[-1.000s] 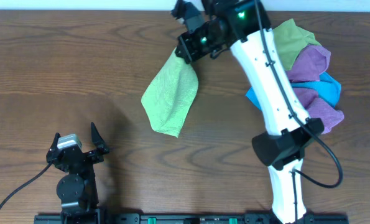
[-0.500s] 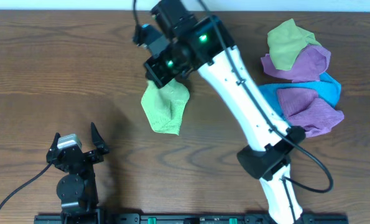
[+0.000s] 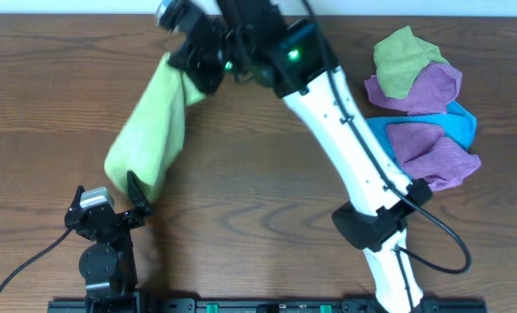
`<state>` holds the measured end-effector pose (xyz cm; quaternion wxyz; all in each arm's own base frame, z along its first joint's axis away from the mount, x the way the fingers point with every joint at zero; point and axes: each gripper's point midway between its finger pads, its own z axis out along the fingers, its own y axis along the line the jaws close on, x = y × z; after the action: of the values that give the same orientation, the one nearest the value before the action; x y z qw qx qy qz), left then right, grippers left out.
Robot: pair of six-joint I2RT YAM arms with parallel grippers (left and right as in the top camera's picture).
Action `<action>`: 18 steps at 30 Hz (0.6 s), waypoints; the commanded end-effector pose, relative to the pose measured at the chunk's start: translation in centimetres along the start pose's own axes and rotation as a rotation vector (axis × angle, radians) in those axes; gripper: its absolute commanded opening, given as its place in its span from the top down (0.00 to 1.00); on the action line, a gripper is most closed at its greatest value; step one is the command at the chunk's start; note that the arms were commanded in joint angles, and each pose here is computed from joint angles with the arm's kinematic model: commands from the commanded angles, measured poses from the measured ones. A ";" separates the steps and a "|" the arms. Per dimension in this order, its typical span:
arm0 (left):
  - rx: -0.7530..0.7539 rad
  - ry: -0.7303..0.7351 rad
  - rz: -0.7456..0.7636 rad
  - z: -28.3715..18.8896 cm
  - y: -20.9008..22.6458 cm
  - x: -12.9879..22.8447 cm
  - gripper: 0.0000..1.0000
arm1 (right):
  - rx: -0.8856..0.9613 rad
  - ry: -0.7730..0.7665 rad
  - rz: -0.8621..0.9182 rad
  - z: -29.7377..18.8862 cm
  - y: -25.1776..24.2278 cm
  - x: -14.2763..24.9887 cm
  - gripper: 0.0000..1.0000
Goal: Fold the cloth
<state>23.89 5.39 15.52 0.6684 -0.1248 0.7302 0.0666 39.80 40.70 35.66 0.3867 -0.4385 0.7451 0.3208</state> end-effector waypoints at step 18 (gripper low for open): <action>-0.043 0.059 0.028 0.1 0.8 1.9 0.05 | 0.415 0.200 0.320 -1.8 -10.1 7.1 0.98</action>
<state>23.87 5.44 15.52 0.6683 -0.1257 0.7301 0.0679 45.85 33.17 29.97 0.3479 -0.2850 0.8723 0.1917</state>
